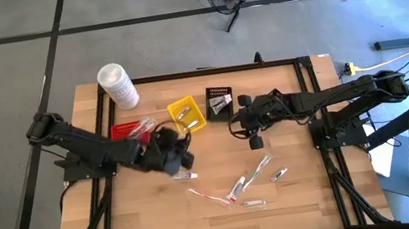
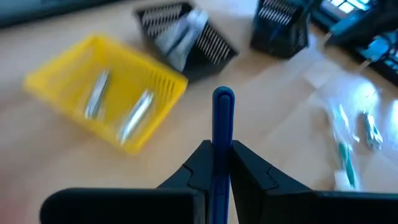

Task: Pick & Place Travel size toiletries
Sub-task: Put the razor into the right black bin

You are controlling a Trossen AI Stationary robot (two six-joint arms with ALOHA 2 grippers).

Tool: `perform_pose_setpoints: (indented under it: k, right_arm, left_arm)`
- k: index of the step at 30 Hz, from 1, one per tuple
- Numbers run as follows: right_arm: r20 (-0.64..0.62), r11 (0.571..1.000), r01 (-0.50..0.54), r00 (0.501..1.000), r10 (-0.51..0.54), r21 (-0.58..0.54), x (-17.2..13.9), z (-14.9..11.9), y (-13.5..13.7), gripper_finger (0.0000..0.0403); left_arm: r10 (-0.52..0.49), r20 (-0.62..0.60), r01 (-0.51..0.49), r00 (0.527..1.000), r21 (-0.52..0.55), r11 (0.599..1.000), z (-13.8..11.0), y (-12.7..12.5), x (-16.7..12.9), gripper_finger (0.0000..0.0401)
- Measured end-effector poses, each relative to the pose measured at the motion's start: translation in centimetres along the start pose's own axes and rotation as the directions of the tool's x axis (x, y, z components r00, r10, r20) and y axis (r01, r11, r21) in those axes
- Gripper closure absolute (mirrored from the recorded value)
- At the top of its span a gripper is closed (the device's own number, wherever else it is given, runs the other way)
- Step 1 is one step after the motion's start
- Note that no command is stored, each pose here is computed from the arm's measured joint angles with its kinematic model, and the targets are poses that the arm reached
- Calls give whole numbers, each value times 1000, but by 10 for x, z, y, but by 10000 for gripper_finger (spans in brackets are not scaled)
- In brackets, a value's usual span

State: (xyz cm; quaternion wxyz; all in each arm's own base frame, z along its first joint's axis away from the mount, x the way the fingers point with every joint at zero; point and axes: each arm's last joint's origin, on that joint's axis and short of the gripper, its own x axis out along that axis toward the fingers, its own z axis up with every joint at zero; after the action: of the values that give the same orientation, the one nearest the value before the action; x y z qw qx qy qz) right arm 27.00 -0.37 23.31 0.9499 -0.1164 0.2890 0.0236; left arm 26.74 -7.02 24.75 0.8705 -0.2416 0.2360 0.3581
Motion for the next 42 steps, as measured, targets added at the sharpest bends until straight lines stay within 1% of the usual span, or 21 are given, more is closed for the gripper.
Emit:
perform_pose_setpoints:
  k: [3,6,7,9,11,14,15,18,20,22,24,27,32,42]
  right_arm:
    - [46,998,-60,997,59,9,0,3,1,250]
    - [66,994,-93,994,90,50,0,5,2,260]
    - [66,994,-93,994,89,61,0,5,2,262]
    - [63,994,-83,995,78,75,0,4,1,267]
    - [56,994,-76,996,71,82,1,3,-1,271]
    - [37,994,-63,997,60,91,5,0,-5,275]
    - [32,994,-60,998,57,92,8,-2,-6,276]
    - [9,993,-53,999,53,101,21,-7,-8,278]
    - [10,993,-51,999,51,106,30,-10,-9,276]
    - [-1,993,-53,999,53,107,41,-14,-8,273]
    - [5,992,-52,999,52,119,51,-17,-7,270]
    - [-3,990,-49,999,50,134,57,-20,-7,267]
    - [5,990,-31,1000,31,140,57,-21,-12,272]
    - [-19,989,-30,999,33,142,47,-19,-12,295]
  left_arm:
    - [-21,64,15,998,88,996,20,0,16,371]
    - [-80,108,58,991,192,980,36,-3,32,371]
    - [-119,116,89,986,240,967,41,-5,37,371]
    - [-194,102,147,976,351,925,47,-7,46,371]
    - [-289,91,228,953,413,881,52,-11,56,371]
    - [-399,51,337,916,443,831,56,-13,73,370]
    - [-414,39,354,909,450,820,55,-13,79,370]
    - [-419,30,351,908,495,795,53,-11,97,370]
    - [-436,18,361,900,531,767,50,-11,107,370]
    - [-479,24,389,877,548,740,48,-14,116,369]
    - [-508,25,411,861,553,724,46,-15,122,369]
    - [-527,6,437,850,552,711,44,-14,130,369]
    - [-513,14,423,858,548,722,47,-10,133,369]
    - [-496,-9,418,868,550,723,44,-9,134,368]
